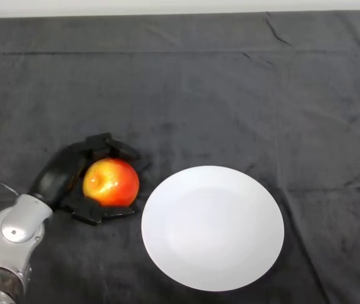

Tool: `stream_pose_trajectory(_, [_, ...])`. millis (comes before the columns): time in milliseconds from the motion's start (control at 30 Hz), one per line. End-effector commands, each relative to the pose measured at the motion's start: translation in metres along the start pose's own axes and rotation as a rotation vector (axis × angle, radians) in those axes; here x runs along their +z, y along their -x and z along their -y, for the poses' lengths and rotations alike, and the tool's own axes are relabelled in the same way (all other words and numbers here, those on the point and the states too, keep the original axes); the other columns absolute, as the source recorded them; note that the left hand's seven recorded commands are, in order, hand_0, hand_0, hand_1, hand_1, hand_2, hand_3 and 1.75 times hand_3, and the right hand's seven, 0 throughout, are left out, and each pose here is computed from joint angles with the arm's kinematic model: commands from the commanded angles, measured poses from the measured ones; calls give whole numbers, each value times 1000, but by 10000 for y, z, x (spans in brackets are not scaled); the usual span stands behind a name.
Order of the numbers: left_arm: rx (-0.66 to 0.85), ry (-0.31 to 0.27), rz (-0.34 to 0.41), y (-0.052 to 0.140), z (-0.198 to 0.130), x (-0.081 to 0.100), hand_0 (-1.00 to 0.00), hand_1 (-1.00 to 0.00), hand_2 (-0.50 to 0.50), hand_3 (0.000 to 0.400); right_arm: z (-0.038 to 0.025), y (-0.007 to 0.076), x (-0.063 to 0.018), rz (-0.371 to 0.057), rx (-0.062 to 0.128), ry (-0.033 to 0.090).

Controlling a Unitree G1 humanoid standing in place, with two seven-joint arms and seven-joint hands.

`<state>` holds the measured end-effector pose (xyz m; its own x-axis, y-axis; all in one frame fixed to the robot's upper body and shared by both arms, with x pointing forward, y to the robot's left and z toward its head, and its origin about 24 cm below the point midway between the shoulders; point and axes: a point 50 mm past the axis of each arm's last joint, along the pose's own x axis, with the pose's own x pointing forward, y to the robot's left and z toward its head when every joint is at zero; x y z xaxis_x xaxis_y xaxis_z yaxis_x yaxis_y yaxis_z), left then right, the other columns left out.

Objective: Move the apple to the plate

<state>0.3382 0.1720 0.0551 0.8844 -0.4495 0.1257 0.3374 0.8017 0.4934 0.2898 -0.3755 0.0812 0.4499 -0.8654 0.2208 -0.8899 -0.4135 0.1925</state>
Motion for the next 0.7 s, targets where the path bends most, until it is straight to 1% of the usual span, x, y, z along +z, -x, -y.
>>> stream_pose_trajectory(33, [-9, -71, 118, -203, -81, 288, -1000, -1000, 0, 400, -107, -77, -27, -15, 33, 4])
stream_pose_trajectory(200, [-33, -103, 178, -240, -9, 418, -1000, -1000, 0, 400, -107, -77, -27, -15, 33, 5])
stream_pose_trajectory(333, [-65, -119, 210, -280, 105, 490, -1000, -1000, 0, 400, -106, -76, -27, -16, 33, 5])
stream_pose_trajectory(500, [-121, -123, 228, -340, 296, 537, -1000, -1000, 0, 400, -106, -76, -27, -16, 33, 6])
stream_pose_trajectory(700, [-196, -111, 228, -398, 487, 554, -1000, -1000, 0, 400, -106, -76, -28, -16, 33, 7])
